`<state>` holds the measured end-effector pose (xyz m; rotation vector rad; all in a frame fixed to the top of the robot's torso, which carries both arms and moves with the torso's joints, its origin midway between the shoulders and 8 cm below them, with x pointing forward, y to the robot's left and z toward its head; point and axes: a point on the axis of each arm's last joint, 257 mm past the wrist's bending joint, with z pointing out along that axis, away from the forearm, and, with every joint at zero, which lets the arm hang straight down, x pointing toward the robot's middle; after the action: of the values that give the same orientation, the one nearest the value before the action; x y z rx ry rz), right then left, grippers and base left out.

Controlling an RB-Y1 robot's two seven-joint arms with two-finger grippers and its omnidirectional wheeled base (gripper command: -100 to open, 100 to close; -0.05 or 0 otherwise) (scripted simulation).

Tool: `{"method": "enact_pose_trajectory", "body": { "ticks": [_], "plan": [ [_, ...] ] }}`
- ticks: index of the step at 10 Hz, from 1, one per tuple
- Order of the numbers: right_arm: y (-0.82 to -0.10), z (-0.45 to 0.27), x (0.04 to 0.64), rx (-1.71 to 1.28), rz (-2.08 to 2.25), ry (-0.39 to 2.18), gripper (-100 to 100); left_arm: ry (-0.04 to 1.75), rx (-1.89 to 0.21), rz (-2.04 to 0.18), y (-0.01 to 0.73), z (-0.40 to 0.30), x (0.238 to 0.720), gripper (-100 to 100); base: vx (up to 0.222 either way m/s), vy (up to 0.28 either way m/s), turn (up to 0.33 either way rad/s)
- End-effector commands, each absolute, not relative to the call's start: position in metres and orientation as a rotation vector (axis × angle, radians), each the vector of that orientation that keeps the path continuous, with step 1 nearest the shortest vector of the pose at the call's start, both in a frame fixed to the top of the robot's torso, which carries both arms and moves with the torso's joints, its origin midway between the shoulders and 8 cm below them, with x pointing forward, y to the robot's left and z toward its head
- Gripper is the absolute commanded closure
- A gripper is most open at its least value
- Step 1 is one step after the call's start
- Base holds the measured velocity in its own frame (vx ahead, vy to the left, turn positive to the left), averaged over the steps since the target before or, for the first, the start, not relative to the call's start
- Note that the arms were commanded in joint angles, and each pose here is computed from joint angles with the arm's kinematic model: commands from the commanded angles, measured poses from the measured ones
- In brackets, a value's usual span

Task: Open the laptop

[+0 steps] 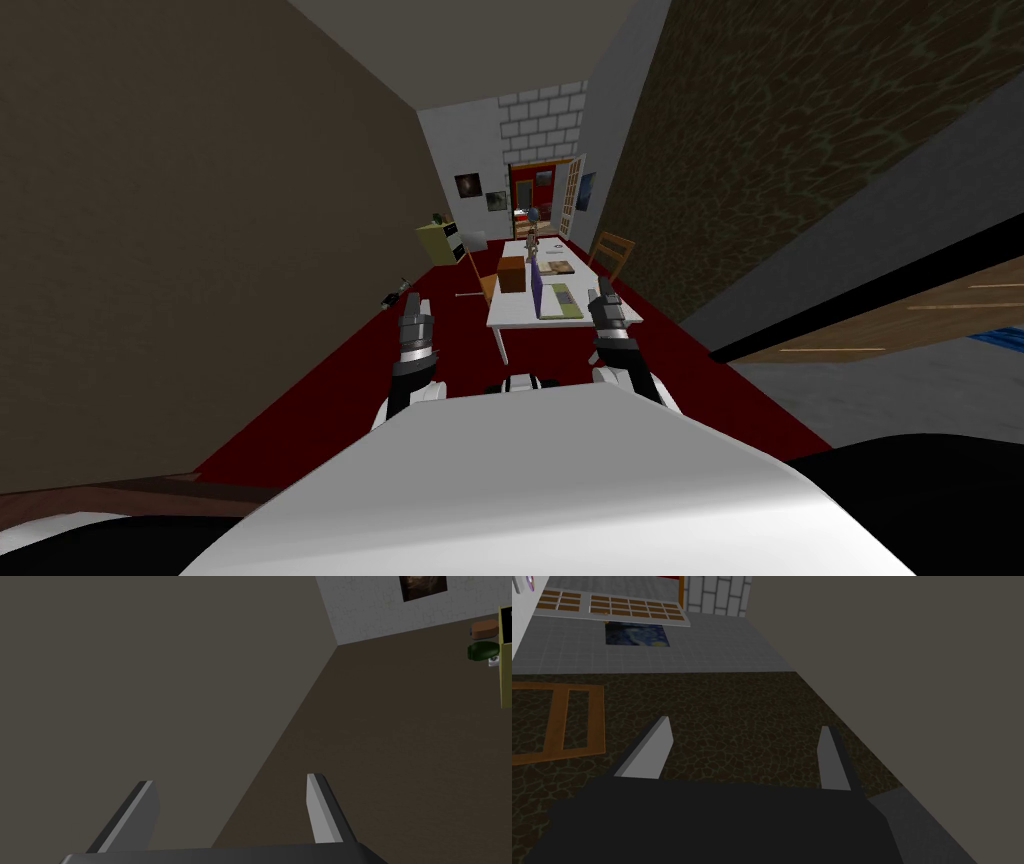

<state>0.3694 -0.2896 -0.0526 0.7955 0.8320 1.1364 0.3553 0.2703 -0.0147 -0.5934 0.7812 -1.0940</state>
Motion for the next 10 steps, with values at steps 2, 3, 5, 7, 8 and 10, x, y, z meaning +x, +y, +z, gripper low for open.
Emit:
{"method": "enact_pose_trajectory", "body": {
  "ticks": [2,3,5,7,8,10],
  "plan": [
    [-0.280,-0.065,0.386,0.718,1.064,0.947,-100,0.782,-0.594,-1.094,0.270,-0.015,0.355,0,-0.025,0.012,0.019],
    [-0.276,-0.073,0.399,0.675,1.004,1.010,-100,0.782,-0.594,-1.094,0.270,-0.015,0.355,0,-0.037,0.020,0.030],
    [-0.271,-0.082,0.413,0.628,0.930,1.073,-100,0.782,-0.594,-1.094,0.270,-0.015,0.355,0,-0.044,0.039,0.031],
    [-0.268,-0.092,0.429,0.577,0.845,1.133,-100,0.782,-0.594,-1.094,0.270,-0.015,0.355,0,-0.041,0.027,0.028],
    [-0.266,-0.096,0.438,0.551,0.799,1.163,-100,0.782,-0.594,-1.094,0.270,-0.015,0.355,0,-0.044,0.025,0.034],
    [-0.264,-0.105,0.456,0.500,0.702,1.219,-100,0.782,-0.594,-1.094,0.270,-0.015,0.355,0,-0.040,0.030,0.034]
  ]
}}
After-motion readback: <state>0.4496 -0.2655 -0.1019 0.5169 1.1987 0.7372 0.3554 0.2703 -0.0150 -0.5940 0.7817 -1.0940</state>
